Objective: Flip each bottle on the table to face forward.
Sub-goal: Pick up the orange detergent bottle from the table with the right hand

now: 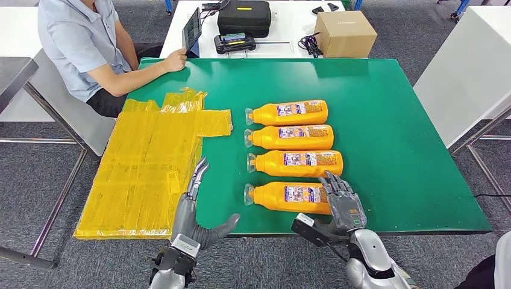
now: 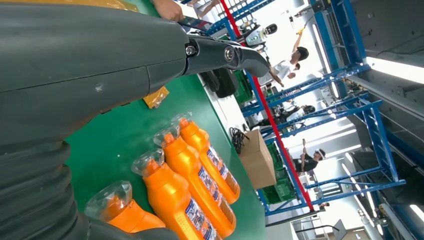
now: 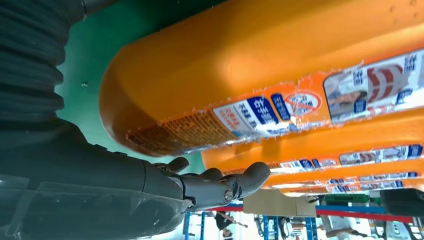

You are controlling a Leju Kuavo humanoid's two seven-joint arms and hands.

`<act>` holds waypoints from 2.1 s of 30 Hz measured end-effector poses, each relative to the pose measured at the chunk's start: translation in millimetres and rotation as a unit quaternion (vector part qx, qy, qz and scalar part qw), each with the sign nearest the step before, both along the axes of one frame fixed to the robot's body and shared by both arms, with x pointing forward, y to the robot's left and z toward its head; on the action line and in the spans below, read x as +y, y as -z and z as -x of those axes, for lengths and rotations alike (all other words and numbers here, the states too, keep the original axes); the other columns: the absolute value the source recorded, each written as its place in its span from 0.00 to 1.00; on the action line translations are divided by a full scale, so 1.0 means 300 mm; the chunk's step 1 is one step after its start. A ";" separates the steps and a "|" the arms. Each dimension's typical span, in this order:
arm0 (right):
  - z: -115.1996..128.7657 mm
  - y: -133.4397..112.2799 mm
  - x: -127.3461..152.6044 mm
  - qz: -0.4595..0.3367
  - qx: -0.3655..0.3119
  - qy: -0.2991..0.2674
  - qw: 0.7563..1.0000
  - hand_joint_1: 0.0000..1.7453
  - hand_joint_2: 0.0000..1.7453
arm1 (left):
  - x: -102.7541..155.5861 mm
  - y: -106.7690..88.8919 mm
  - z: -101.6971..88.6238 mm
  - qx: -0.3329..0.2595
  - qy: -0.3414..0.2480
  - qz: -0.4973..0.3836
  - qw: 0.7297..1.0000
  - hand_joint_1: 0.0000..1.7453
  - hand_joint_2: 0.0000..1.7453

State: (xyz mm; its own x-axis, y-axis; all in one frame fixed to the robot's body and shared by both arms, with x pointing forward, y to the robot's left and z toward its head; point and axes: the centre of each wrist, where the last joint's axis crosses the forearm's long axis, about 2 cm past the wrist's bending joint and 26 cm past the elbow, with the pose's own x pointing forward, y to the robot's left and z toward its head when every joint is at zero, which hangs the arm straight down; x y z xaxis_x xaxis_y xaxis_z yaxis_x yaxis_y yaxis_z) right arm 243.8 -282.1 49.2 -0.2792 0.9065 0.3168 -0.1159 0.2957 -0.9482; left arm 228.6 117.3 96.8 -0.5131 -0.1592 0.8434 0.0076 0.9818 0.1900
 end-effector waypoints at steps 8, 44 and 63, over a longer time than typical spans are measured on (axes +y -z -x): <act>-0.014 0.008 -0.007 0.006 0.025 -0.002 1.000 0.00 1.00 | 0.000 0.000 -0.001 0.002 0.001 0.003 1.000 0.00 1.00; -0.051 0.031 -0.099 -0.110 0.102 -0.041 0.988 1.00 1.00 | -0.025 -0.004 -0.017 0.032 0.037 0.075 0.996 0.00 1.00; -0.009 0.045 -0.089 -0.215 0.075 -0.029 0.973 1.00 1.00 | -0.048 0.000 -0.027 0.146 0.069 0.276 0.947 0.00 1.00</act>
State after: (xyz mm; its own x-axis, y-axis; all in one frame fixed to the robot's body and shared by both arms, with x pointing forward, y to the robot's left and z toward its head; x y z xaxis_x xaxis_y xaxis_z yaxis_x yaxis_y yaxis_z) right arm 246.4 -308.9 35.8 -0.2464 0.6647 0.7053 -0.2718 0.6511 -0.7086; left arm 236.8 102.8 96.8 -0.2289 0.3992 0.8878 0.1163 0.9167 -0.3822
